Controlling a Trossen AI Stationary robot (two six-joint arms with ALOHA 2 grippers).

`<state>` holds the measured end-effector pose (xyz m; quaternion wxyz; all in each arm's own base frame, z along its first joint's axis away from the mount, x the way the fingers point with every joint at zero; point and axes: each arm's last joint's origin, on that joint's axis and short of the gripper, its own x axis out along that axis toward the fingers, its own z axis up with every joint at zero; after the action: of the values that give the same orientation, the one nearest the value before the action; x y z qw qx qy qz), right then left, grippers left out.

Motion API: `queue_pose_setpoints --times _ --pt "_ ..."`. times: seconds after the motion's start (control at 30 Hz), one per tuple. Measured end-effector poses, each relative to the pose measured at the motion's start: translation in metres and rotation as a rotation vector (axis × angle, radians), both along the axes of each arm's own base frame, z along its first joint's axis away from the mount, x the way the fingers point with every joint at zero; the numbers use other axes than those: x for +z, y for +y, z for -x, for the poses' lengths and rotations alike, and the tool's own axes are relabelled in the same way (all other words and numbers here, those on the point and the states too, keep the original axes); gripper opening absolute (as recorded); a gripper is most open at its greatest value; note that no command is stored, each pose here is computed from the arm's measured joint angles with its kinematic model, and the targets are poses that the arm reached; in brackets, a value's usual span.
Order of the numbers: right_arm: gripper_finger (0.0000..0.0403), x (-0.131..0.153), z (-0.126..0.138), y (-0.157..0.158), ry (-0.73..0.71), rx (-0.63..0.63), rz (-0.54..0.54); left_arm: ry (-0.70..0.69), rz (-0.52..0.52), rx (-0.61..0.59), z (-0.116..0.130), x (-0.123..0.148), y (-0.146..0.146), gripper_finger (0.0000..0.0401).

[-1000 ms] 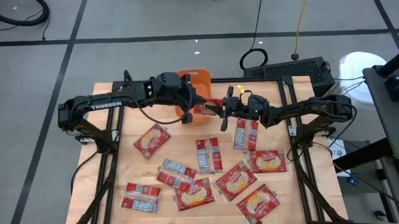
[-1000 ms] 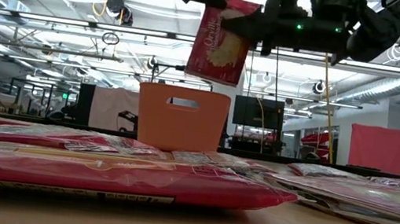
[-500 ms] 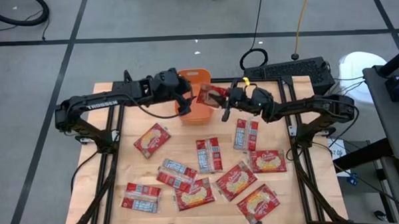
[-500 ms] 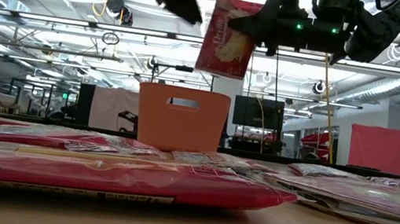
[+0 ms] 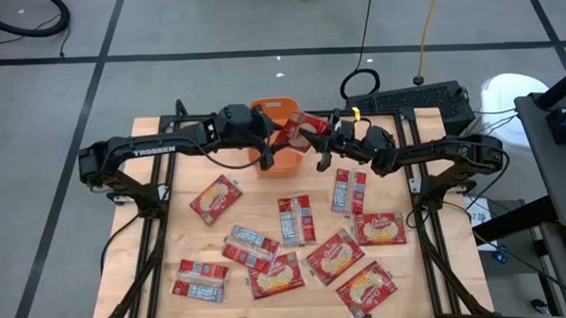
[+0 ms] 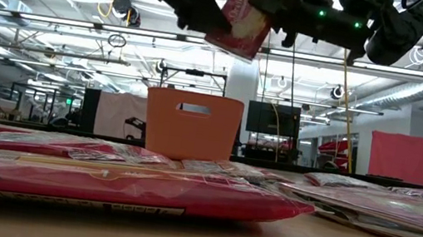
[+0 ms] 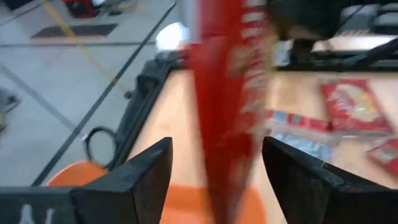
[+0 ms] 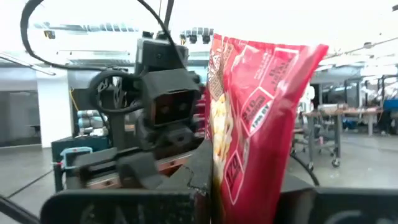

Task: Sort popcorn bags into baskets
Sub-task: Put the red popcorn bag into the orange bin

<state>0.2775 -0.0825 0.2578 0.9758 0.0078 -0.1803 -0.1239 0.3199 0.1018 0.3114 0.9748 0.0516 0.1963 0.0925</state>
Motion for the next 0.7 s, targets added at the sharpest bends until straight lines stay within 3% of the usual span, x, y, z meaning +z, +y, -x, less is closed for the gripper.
queue_pose_setpoints --times 0.27,0.6,0.7 --pt "0.0030 0.0071 0.0016 0.0059 -0.070 -0.001 0.058 -0.067 0.000 -0.027 -0.0020 0.0061 -0.0013 0.0212" --pt "0.0033 0.0094 0.0025 0.0065 -0.083 -0.009 0.099 -0.102 -0.028 -0.065 -0.0030 0.0096 -0.0011 0.0050" --pt "0.0034 0.0095 0.0025 0.0065 -0.080 -0.016 0.112 -0.108 -0.025 -0.056 -0.0009 0.0111 0.0025 0.0033"
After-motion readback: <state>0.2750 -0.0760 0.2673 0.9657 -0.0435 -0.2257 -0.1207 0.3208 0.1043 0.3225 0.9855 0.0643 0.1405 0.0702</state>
